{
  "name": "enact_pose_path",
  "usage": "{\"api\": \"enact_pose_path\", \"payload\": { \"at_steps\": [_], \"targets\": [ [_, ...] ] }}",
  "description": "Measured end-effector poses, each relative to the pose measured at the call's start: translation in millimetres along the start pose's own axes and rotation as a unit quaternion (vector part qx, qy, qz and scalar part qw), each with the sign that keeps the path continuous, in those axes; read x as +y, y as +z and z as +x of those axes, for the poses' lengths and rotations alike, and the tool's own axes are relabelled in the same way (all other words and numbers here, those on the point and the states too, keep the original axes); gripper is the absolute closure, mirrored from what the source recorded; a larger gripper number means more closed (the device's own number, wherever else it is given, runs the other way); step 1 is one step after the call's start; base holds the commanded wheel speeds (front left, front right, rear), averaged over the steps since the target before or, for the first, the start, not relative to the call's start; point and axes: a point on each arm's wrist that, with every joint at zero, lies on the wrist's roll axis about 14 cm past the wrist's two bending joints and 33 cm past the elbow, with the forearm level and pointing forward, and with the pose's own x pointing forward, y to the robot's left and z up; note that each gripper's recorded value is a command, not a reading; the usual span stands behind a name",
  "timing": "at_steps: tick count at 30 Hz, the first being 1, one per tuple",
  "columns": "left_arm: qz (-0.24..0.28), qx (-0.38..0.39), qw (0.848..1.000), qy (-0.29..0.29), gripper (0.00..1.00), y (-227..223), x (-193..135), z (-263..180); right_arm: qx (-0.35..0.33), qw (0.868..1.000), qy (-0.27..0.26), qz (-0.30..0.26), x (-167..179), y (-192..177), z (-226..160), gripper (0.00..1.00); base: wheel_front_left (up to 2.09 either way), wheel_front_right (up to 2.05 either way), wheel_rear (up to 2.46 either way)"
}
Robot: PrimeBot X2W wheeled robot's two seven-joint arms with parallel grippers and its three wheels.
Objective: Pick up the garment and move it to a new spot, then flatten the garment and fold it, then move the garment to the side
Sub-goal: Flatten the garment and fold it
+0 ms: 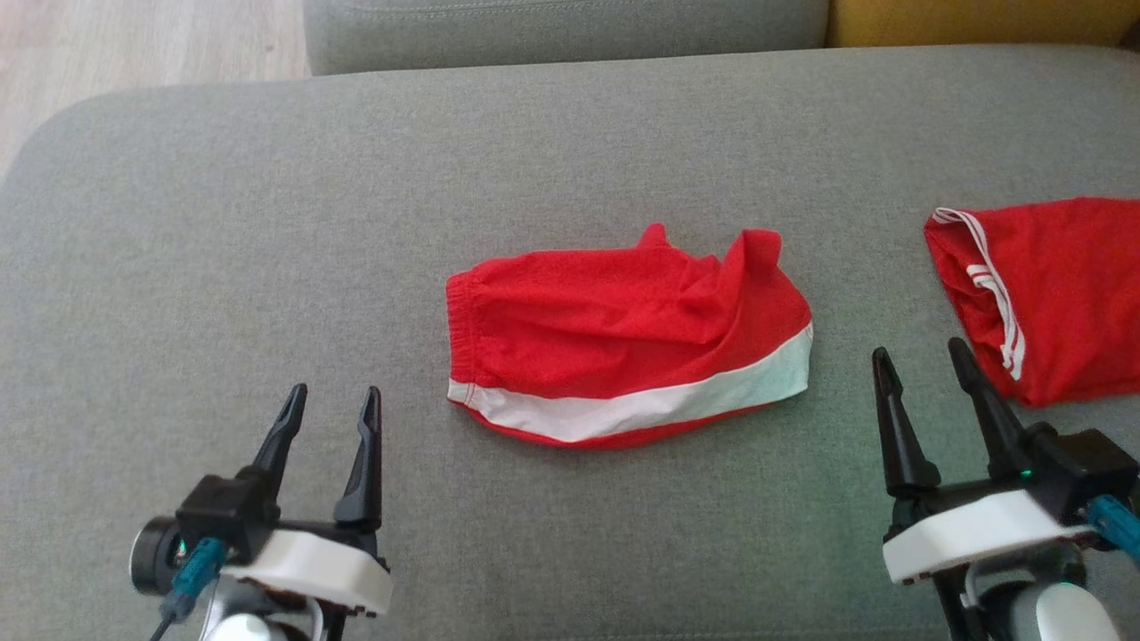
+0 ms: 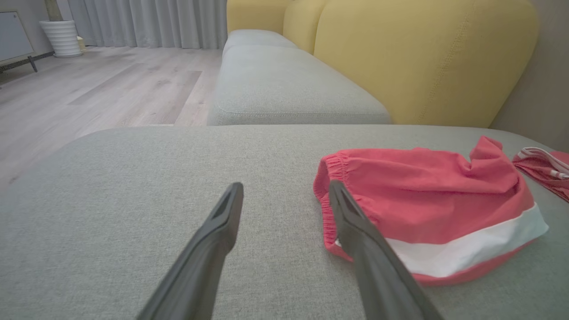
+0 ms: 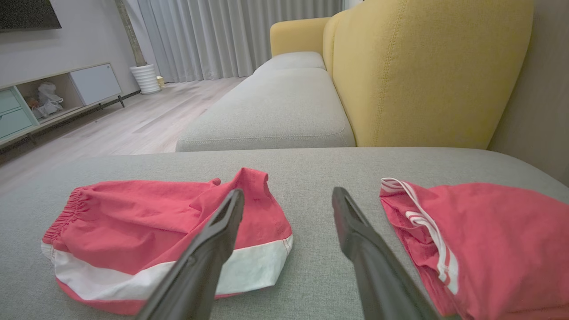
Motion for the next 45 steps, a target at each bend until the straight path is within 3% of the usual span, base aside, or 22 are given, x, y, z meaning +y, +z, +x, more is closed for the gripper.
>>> {"api": "enact_pose_path", "payload": {
  "at_steps": [12, 17, 22, 23, 25, 27, 33, 38, 45],
  "targets": [
    [-0.035, 0.107, 0.988, -0.108, 0.0, -44.8, -44.8, 35.5, 0.018, 1.0, 0.0, 0.011, -1.0, -12.1, 10.8, 0.0, 0.0, 0.0, 0.0],
    [-0.058, 0.172, 0.976, -0.123, 0.0, -79.1, -51.0, 32.3, 0.02, 1.0, -0.012, 0.011, -8.7, -13.9, 11.7, 0.0, 0.0, 0.0, 0.0],
    [-0.065, 0.183, 0.972, -0.136, 0.0, -86.1, -54.8, 36.2, 0.023, 0.999, -0.018, 0.02, -12.7, -17.7, 10.7, 0.0, 0.0, 0.0, 0.0],
    [-0.068, 0.181, 0.971, -0.14, 0.09, -84.9, -56.3, 38.2, 0.024, 0.999, -0.019, 0.02, -13.2, -18.6, 10.8, 0.0, 0.0, 0.0, 0.0],
    [-0.071, 0.177, 0.971, -0.147, 0.66, -83.1, -59.5, 41.4, 0.028, 0.999, -0.02, 0.022, -14.1, -21.2, 10.7, 0.0, 0.0, 0.0, 0.0],
    [-0.072, 0.178, 0.97, -0.152, 1.0, -83.9, -62.5, 41.8, 0.031, 0.999, -0.022, 0.026, -15.0, -23.6, 11.2, 0.0, 0.0, 0.0, 0.0],
    [-0.075, 0.172, 0.97, -0.155, 1.0, -84.3, -63.0, 42.2, 0.053, 0.998, -0.025, 0.031, -19.0, -36.1, 19.8, 0.0, 0.0, 0.0, 0.0],
    [-0.075, 0.165, 0.972, -0.15, 1.0, -82.8, -59.5, 44.1, 0.074, 0.997, 0.0, 0.006, -16.0, -42.2, 50.5, 0.0, 0.0, 0.0, 0.0],
    [-0.079, 0.145, 0.976, -0.142, 1.0, -75.3, -55.4, 57.7, 0.188, 0.981, 0.034, -0.032, -13.9, -93.9, 73.5, 0.0, 0.0, 0.0, 0.0]
  ]
}}
